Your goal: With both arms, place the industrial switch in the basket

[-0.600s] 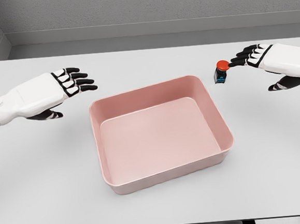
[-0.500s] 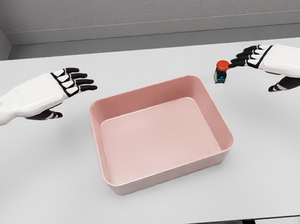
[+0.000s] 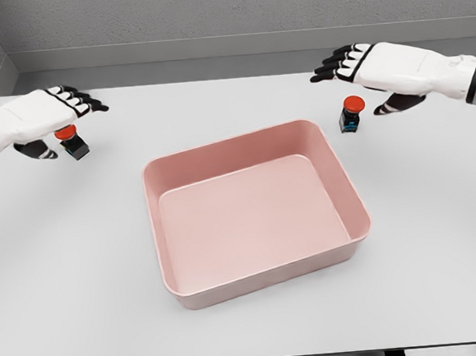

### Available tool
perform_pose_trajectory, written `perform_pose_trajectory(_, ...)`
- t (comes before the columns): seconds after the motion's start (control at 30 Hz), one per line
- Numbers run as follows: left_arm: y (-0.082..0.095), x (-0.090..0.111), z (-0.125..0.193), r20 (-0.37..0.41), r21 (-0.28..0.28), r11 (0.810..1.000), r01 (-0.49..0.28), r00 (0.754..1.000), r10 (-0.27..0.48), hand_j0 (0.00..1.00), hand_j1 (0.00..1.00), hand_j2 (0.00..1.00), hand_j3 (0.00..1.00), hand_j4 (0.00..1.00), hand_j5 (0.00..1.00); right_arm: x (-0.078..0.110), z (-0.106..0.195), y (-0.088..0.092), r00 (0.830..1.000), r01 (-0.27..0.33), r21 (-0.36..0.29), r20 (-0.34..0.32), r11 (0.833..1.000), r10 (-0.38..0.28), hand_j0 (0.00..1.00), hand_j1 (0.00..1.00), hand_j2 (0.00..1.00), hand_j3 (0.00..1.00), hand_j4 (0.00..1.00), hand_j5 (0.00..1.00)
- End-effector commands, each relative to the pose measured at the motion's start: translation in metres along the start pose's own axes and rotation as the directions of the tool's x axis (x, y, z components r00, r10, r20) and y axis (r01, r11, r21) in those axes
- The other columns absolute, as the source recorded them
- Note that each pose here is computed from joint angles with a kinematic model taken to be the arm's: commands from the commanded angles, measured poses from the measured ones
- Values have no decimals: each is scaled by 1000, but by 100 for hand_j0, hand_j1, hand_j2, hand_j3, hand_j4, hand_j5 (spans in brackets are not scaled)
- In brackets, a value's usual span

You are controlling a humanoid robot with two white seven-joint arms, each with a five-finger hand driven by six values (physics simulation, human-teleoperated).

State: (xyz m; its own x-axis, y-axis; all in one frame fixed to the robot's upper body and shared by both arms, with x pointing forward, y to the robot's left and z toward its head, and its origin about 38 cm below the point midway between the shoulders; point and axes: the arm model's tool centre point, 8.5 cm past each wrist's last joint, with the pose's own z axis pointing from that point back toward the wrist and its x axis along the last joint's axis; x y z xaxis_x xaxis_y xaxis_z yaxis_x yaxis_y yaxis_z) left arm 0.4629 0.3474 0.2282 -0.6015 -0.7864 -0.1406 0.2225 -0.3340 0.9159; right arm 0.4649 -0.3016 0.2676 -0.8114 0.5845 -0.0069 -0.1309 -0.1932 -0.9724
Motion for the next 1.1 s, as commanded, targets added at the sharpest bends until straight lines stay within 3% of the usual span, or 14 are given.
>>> perform_pose_trajectory(0.0, -9, 0, -9, -47, -63, 998, -6, 999, 3, 100, 100, 100, 100, 100, 100, -7, -10, 11, 1000, 24, 14, -16, 1000, -24, 100, 100, 100, 100, 100, 100)
perform_pose_trajectory(0.17, -10, -1, -17, -56, -67, 998, -12, 998, 8, 100, 100, 100, 100, 100, 100, -27, -13, 26, 996, 25, 47, -87, 999, -20, 100, 100, 100, 100, 100, 100)
perform_pose_trajectory(0.37, -16, -6, -25, -85, -94, 996, 7, 996, -15, 100, 100, 100, 100, 100, 100, -29, -21, 28, 996, 27, 50, -90, 998, -22, 100, 100, 100, 100, 100, 100)
perform_pose_trajectory(0.47, -25, -20, -35, -134, -126, 992, -11, 991, -6, 100, 100, 100, 100, 100, 100, -28, -28, 31, 996, -5, 72, -89, 997, 11, 100, 100, 100, 100, 100, 100)
perform_pose_trajectory(0.57, -23, -21, -36, -138, -123, 992, -12, 990, -5, 100, 100, 100, 100, 100, 100, -26, -38, 34, 996, -16, 83, -81, 996, 23, 100, 100, 100, 100, 100, 100)
perform_pose_trajectory(0.67, -28, -25, -35, -151, -135, 991, -25, 989, 4, 100, 100, 100, 100, 100, 100, -35, -32, 41, 993, -6, 102, -113, 995, 18, 100, 100, 100, 100, 100, 100)
perform_pose_trajectory(0.83, -30, -21, -44, -138, -147, 989, -25, 990, 5, 100, 100, 100, 100, 100, 100, -47, -24, 50, 987, 4, 128, -157, 992, 16, 100, 100, 100, 100, 100, 100)
perform_pose_trajectory(1.07, -28, -19, -66, -128, -190, 982, -19, 992, -6, 100, 100, 100, 100, 100, 100, -41, -37, 52, 990, -15, 125, -137, 992, 32, 100, 100, 100, 100, 100, 100)
